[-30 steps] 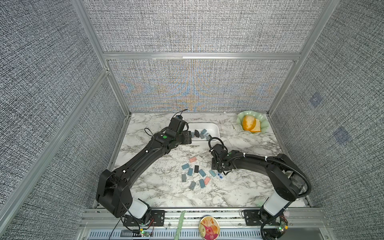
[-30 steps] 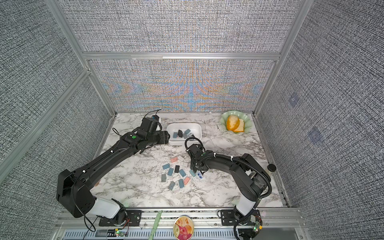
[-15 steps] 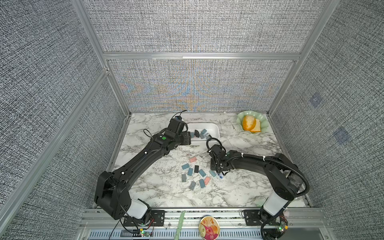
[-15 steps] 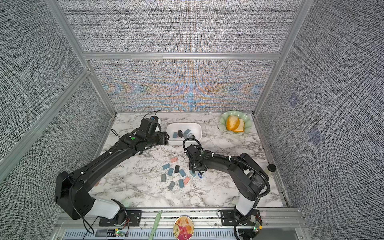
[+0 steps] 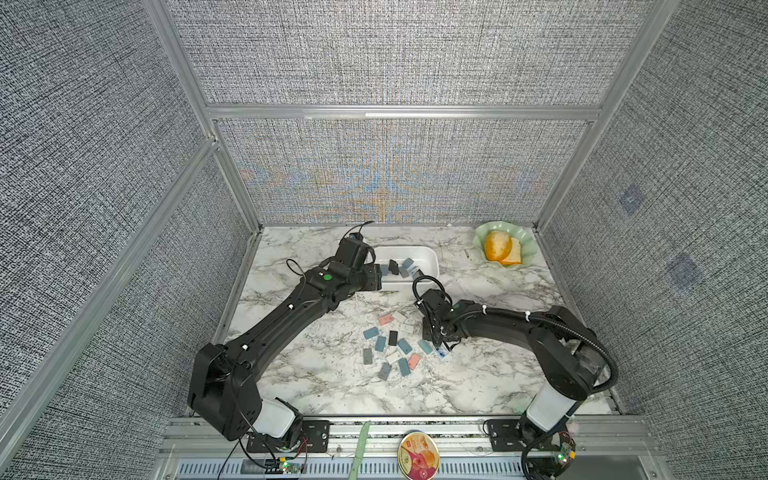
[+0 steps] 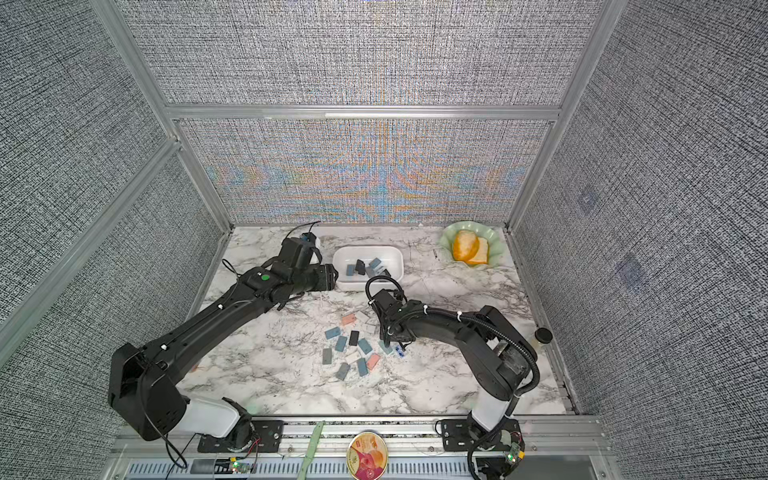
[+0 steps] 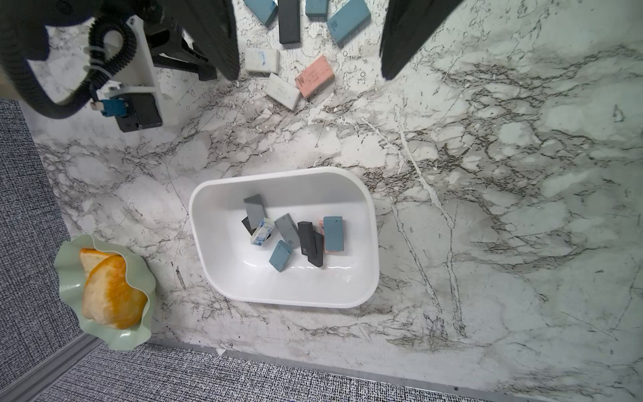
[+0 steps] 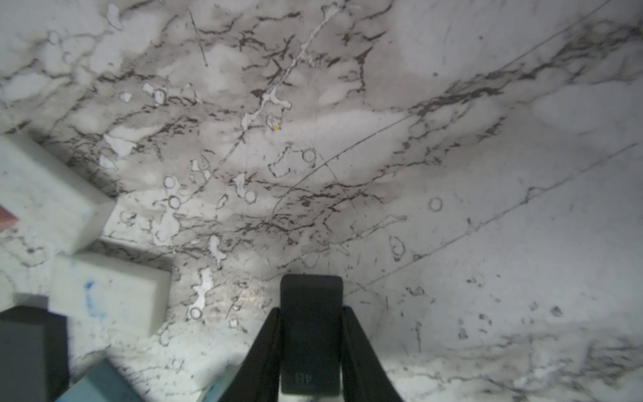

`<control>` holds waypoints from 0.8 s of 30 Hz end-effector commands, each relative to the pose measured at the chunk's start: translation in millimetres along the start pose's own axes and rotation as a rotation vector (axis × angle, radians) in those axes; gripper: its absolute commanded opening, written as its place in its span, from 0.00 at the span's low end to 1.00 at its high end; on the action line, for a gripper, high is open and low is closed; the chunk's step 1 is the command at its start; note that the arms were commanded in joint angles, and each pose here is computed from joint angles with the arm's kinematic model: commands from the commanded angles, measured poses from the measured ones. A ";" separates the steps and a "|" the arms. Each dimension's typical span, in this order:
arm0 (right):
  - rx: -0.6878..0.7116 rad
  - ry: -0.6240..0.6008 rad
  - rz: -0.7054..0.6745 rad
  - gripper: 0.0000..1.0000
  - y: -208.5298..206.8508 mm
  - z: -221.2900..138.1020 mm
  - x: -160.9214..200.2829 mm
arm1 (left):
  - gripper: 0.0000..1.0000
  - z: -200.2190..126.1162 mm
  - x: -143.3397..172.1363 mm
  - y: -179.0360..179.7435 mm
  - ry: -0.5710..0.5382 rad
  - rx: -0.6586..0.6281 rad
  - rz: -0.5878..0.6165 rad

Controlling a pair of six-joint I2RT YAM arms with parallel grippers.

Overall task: Put the eraser in the storage box
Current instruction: Pick up the eraser from the center of the board.

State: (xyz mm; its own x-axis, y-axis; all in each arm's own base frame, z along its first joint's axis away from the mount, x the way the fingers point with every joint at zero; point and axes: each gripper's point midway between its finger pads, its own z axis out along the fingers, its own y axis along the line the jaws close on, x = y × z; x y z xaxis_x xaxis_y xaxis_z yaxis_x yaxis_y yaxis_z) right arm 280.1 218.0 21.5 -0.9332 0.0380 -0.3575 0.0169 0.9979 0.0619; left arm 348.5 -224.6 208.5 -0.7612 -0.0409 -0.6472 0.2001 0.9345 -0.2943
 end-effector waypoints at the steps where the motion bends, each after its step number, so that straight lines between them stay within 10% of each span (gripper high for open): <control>1: 0.029 0.014 -0.010 0.29 -6.1 -3.2 2.7 | 0.66 -1.4 -3.2 0.9 -0.014 -0.006 -0.003; 24: -0.018 -0.104 -0.101 0.29 6.3 -61.3 -77.8 | 0.66 1.6 5.6 12.0 -0.012 -0.043 -0.022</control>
State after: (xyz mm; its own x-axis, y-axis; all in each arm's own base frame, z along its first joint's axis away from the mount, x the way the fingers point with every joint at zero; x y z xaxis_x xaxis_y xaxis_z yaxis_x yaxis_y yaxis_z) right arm 328.2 222.5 99.1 -0.8880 -0.0139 -0.4596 -0.0493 0.9967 0.0651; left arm 345.7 -216.9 196.4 -0.7700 -0.0480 -0.6363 0.1687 0.9464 -0.2756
